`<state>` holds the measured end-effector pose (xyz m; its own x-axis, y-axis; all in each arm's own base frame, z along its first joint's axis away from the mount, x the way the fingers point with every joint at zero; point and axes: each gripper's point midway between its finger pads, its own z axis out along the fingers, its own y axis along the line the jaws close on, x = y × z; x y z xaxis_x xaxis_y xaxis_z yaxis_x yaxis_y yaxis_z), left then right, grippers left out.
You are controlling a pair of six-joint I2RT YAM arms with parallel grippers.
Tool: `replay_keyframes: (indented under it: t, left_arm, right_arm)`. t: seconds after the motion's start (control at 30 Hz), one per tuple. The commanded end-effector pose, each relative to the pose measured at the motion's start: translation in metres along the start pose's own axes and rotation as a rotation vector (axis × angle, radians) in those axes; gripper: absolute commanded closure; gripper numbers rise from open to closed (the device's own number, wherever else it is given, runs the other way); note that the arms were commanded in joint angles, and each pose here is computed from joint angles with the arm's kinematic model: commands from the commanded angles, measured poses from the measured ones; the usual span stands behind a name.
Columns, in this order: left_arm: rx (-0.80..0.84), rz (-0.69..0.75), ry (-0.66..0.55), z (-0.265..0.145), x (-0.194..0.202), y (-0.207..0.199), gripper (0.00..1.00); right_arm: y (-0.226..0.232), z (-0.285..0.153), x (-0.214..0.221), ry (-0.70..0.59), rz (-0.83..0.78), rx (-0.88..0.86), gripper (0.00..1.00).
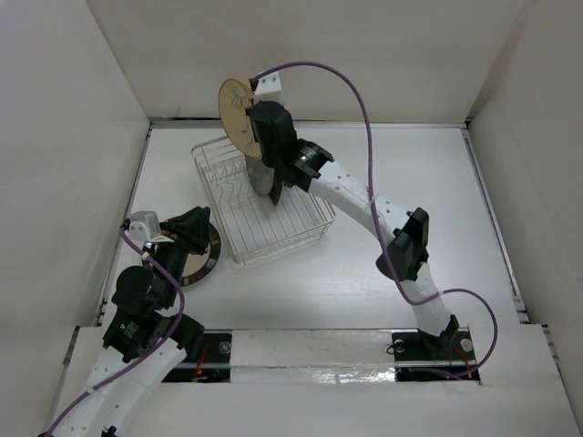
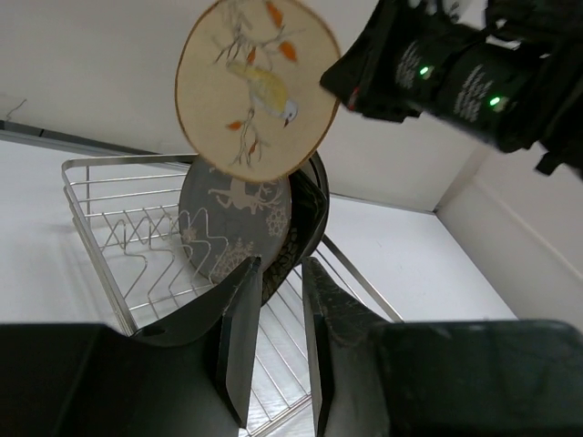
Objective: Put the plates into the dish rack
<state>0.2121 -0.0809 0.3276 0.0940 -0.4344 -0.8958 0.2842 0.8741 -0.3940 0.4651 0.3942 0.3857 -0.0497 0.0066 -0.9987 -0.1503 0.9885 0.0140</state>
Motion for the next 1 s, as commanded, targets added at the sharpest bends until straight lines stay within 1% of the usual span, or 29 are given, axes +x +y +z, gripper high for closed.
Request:
replay_keyframes:
  t: [0.0, 0.13, 0.23, 0.27, 0.37, 0.43, 0.57, 0.67, 0.77, 0.9, 0.97]
  left_arm:
    - [0.022, -0.019, -0.07, -0.002, -0.023, -0.007, 0.78]
    - [0.037, -0.018, -0.057, -0.001, -0.02, -0.01, 0.78]
    - [0.04, -0.022, -0.072, -0.002, -0.024, -0.011, 0.77]
    - [0.038, -0.019, -0.06, 0.0, -0.021, -0.011, 0.77]
    - [0.045, -0.018, -0.053, 0.0, -0.019, -0.012, 0.77]
    - [0.042, -0.019, -0.062, -0.001, -0.021, -0.011, 0.76]
    - [0.042, -0.014, -0.039, 0.002, -0.015, -0.011, 0.76]
    - [0.042, -0.018, -0.053, 0.001, -0.019, -0.011, 0.76]
    - [0.041, -0.01, -0.033, 0.003, -0.013, -0.011, 0.76]
    - [0.047, -0.016, -0.049, 0.001, -0.018, -0.013, 0.76]
    - [0.043, -0.012, -0.038, 0.003, -0.015, -0.012, 0.76]
  right_arm:
    - [-0.022, -0.025, -0.098, -0.221, 0.174, 0.071, 1.0]
    - [-0.01, -0.021, -0.081, -0.214, 0.157, 0.085, 1.0]
    - [-0.003, -0.014, -0.058, -0.19, 0.11, 0.124, 1.0]
    - [-0.001, -0.009, -0.046, -0.175, 0.088, 0.138, 1.0]
    - [0.005, -0.005, -0.026, -0.153, 0.07, 0.16, 1.0]
    - [0.005, -0.002, -0.018, -0.158, 0.081, 0.184, 1.0]
    - [0.007, 0.005, -0.002, -0.146, 0.066, 0.212, 1.0]
    - [0.013, 0.005, 0.008, -0.135, 0.061, 0.214, 1.0]
    - [0.01, 0.006, 0.015, -0.128, 0.059, 0.241, 1.0]
    - [0.01, 0.007, 0.029, -0.111, 0.064, 0.25, 1.0]
    - [0.015, 0.005, 0.04, -0.095, 0.055, 0.246, 1.0]
